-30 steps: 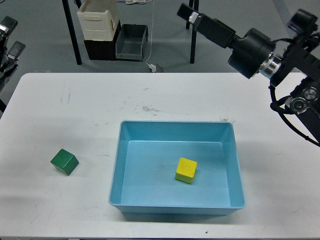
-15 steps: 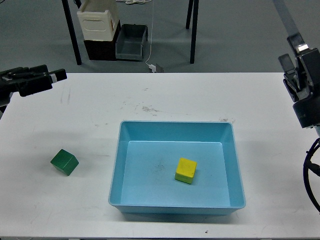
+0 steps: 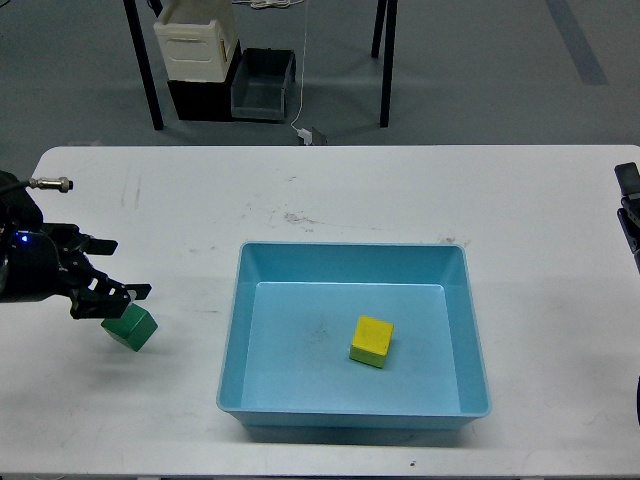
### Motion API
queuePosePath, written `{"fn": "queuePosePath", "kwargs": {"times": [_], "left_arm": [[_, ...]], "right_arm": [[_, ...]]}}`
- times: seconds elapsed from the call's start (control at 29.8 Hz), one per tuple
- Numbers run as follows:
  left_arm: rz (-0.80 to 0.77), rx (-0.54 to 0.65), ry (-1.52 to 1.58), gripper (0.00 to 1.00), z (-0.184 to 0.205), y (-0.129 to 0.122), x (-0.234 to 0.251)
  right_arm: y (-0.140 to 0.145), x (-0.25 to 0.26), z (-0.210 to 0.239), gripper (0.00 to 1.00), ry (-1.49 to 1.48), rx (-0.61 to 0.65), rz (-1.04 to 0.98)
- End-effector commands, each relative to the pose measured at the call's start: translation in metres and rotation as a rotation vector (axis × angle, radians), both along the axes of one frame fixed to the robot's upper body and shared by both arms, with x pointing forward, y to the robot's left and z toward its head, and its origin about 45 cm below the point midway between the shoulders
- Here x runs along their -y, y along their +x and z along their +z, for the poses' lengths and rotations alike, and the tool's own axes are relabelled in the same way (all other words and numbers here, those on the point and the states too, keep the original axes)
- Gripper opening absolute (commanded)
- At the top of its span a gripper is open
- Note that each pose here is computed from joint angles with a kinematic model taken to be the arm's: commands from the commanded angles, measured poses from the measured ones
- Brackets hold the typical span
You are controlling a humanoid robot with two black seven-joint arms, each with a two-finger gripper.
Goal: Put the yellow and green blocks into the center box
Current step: 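Lower the left gripper onto the green cube and close on it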
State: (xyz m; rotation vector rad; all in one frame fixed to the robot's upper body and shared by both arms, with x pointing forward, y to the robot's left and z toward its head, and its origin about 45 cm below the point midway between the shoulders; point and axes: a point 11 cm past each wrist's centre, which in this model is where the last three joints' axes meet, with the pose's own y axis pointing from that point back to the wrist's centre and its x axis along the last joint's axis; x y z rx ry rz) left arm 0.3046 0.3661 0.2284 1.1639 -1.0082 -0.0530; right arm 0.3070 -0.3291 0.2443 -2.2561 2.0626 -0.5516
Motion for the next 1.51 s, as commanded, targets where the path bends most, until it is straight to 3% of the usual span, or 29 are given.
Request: {"fn": "queuePosePath", "kwargs": {"times": [0.0,0.5,1.21,1.31,1.41,1.48], "left_arm": [[-0.036,-0.051,0.109,0.99,-0.021,-0.009,-0.010],[0.023,-0.134,0.164,0.99,-0.055,-0.012,-0.031],[-0.027,-0.149,0.072,0.98,-0.070,-0.009,0.009],[-0.033,-0.147,0.065,0.86,-0.072,-0.008,0.013],[-0.037,-0.144,0.073,0.64,-0.072,-0.008,0.011],[-0.038,-0.142,0.079,0.56,-0.072,-0.008,0.010]], "right_arm": [[-0.003,0.002,-0.003,0.99,0.001,-0.009,-0.005],[-0.008,0.008,-0.010,0.99,0.070,-0.031,-0.022],[-0.010,0.011,-0.017,0.99,0.068,-0.052,-0.032],[-0.011,0.011,-0.017,0.99,0.069,-0.053,-0.034],[-0.011,0.012,-0.017,0.99,0.069,-0.051,-0.038],[-0.011,0.014,-0.017,0.99,0.068,-0.051,-0.048]]}}
